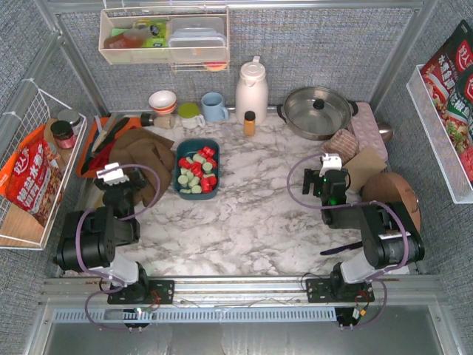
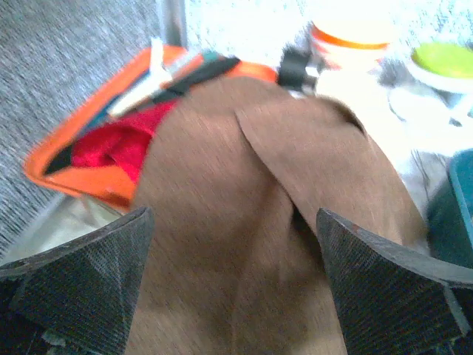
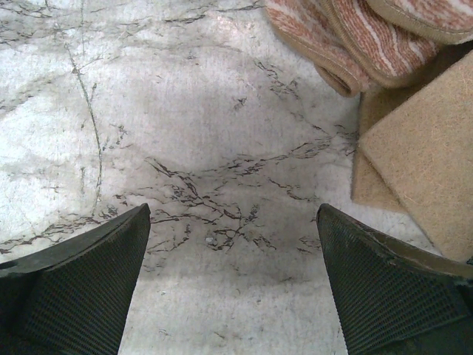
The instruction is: Mix the coffee capsules in the storage basket
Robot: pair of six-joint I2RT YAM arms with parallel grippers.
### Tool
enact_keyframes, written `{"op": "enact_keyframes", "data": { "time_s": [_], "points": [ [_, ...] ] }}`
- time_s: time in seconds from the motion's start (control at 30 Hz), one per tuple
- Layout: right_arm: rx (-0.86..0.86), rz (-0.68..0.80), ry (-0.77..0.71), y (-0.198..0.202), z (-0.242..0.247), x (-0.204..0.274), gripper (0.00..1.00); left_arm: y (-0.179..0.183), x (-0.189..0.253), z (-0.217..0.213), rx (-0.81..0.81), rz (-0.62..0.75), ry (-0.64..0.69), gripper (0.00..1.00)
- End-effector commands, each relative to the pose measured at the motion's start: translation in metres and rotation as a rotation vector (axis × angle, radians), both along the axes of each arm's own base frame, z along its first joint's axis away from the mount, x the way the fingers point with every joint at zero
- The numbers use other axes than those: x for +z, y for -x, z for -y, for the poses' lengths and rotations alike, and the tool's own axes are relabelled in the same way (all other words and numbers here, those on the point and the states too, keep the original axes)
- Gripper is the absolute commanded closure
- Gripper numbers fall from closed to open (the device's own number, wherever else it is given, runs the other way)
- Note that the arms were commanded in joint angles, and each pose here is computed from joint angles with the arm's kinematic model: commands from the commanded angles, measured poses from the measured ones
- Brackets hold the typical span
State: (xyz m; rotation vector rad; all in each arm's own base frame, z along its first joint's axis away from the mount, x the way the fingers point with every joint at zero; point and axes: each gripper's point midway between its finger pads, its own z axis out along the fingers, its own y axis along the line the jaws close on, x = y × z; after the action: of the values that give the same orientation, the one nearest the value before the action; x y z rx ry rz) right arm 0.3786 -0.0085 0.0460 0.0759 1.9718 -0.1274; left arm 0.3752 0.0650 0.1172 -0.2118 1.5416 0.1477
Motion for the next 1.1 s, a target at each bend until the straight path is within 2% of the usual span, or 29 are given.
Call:
{"op": "enact_keyframes", "data": {
  "time_s": [0.0, 0.1, 1.07],
  "points": [
    [0.000, 0.016, -0.004, -0.0031, -0.0001, 0.0045, 0.01, 0.0033, -0.0199, 0.0144, -0.074, -0.050, 0.054, 0.01],
    [0.000, 0.014, -0.004, -0.0031, -0.0002, 0.0041, 0.01, 0.0023, -0.0246, 0.0145, -0.076, -0.087, 0.055, 0.01],
    [0.001, 0.015, -0.005, -0.0035, -0.0002, 0.0044, 0.01, 0.0025, -0.0220, 0.0147, -0.077, -0.067, 0.047, 0.01]
  ]
}}
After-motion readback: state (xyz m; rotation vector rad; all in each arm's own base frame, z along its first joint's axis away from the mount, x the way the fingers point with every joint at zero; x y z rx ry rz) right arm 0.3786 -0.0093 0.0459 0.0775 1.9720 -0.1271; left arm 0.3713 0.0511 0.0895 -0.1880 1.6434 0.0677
